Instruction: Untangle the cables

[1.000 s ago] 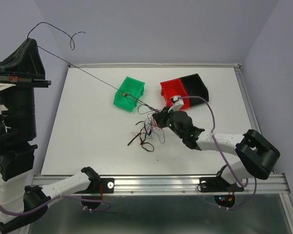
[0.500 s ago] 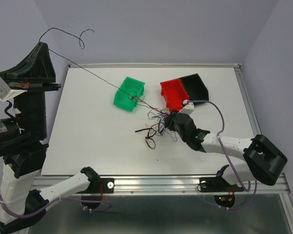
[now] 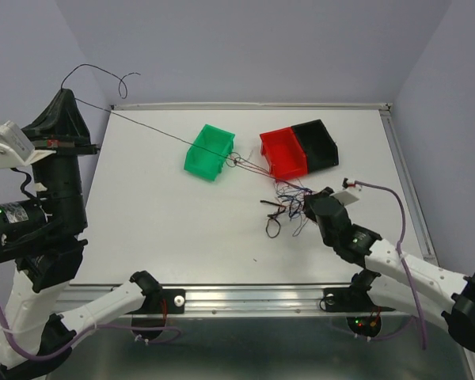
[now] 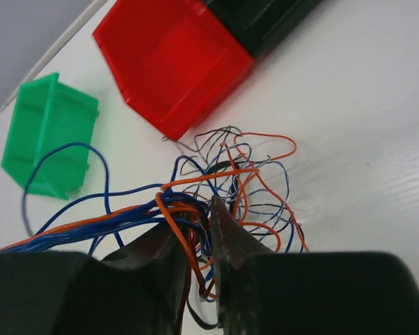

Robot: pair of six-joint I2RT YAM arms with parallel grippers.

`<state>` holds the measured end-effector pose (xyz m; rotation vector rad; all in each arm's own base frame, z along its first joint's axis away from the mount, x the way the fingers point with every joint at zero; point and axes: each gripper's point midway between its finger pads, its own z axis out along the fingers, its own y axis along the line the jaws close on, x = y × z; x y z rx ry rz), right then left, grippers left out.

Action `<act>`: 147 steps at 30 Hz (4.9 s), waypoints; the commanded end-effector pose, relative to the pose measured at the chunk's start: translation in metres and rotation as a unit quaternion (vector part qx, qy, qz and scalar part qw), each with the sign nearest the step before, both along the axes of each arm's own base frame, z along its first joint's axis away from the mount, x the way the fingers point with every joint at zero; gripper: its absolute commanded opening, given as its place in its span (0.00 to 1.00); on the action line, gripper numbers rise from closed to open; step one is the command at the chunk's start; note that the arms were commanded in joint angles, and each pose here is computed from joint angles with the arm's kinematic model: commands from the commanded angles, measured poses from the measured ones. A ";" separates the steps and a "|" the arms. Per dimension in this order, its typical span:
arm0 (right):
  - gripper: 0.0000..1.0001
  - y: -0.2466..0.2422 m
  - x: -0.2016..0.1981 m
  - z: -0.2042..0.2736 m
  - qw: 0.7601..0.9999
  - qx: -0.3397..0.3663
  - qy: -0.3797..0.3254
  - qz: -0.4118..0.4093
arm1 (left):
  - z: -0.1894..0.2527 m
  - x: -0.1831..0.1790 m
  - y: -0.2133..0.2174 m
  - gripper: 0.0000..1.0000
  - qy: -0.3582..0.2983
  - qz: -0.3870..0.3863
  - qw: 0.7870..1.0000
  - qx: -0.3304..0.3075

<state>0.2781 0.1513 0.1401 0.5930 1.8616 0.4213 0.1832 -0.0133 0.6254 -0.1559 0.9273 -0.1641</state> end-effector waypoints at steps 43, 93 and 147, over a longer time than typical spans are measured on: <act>0.92 0.112 -0.054 0.091 0.856 -0.012 -0.228 0.464 | -0.067 -0.025 -0.173 0.00 -0.025 -0.371 0.898 0.235; 0.40 0.296 -0.083 0.059 0.756 -0.100 -0.260 0.593 | -0.038 0.003 -0.126 0.00 0.008 -0.254 0.955 0.152; 0.01 0.240 -0.074 0.081 0.830 -0.086 -0.216 0.507 | -0.044 0.063 -0.094 0.00 0.077 -0.088 0.987 0.114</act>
